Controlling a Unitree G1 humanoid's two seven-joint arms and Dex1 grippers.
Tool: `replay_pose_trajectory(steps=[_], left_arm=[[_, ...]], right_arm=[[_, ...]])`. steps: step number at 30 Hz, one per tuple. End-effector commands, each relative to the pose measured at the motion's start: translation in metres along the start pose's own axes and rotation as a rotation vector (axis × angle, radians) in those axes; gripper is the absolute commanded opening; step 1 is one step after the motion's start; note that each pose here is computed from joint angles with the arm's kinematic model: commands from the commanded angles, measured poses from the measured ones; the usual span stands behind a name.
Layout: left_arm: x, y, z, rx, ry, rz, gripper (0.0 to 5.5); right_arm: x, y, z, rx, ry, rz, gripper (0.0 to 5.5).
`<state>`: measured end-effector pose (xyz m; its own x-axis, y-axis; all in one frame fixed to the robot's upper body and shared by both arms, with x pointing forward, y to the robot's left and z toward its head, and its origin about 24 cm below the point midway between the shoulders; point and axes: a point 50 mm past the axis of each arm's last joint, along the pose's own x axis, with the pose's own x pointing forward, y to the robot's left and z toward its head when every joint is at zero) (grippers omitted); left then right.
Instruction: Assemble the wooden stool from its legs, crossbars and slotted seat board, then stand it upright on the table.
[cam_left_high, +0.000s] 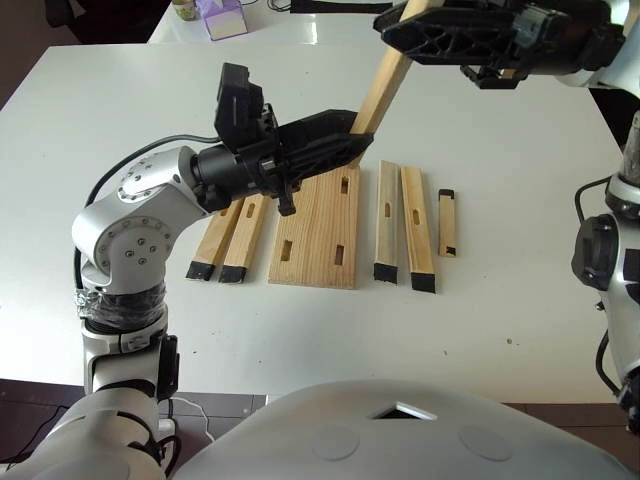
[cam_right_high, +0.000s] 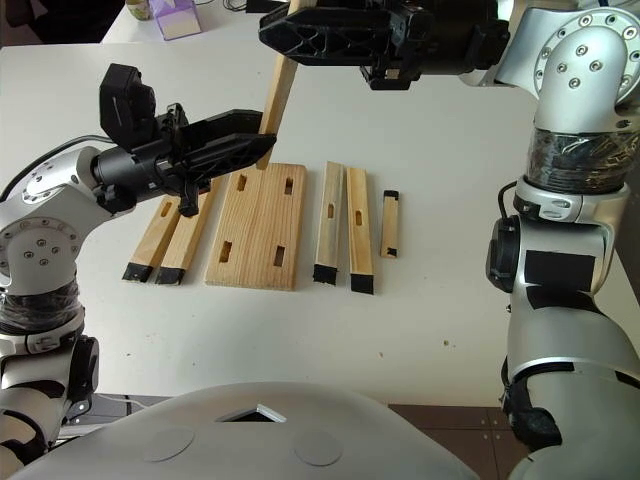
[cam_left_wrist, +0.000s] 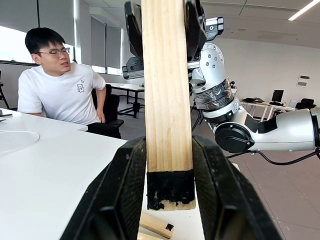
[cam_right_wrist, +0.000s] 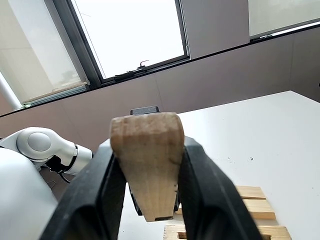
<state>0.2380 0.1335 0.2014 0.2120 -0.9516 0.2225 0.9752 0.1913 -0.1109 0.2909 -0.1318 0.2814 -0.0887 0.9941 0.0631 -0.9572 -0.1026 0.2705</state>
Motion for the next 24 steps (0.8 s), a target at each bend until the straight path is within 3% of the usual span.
replay_pose_trajectory(steps=[1,7,10,15,20,24], left_arm=[[-0.003,0.008,0.0,0.006,0.012,0.062,1.74],[-0.005,0.015,-0.018,-0.005,0.041,0.198,2.53],[0.001,0.01,-0.032,0.019,0.001,0.324,2.53],[0.033,0.038,-0.038,0.035,-0.189,0.782,2.53],[0.07,0.061,-0.044,0.09,-0.21,1.013,2.53],[0.078,0.063,-0.059,0.139,-0.165,1.067,2.53]], right_arm=[[-0.01,0.003,-0.002,-0.056,-0.003,-0.036,1.33],[-0.031,-0.01,-0.023,-0.128,0.032,-0.208,1.31],[-0.058,-0.02,-0.048,-0.252,0.201,-0.343,1.31],[-0.089,-0.03,-0.092,-0.341,0.436,-0.427,1.31],[-0.094,-0.039,-0.11,-0.367,0.47,-0.423,1.31],[-0.089,-0.04,-0.119,-0.372,0.45,-0.376,1.31]])
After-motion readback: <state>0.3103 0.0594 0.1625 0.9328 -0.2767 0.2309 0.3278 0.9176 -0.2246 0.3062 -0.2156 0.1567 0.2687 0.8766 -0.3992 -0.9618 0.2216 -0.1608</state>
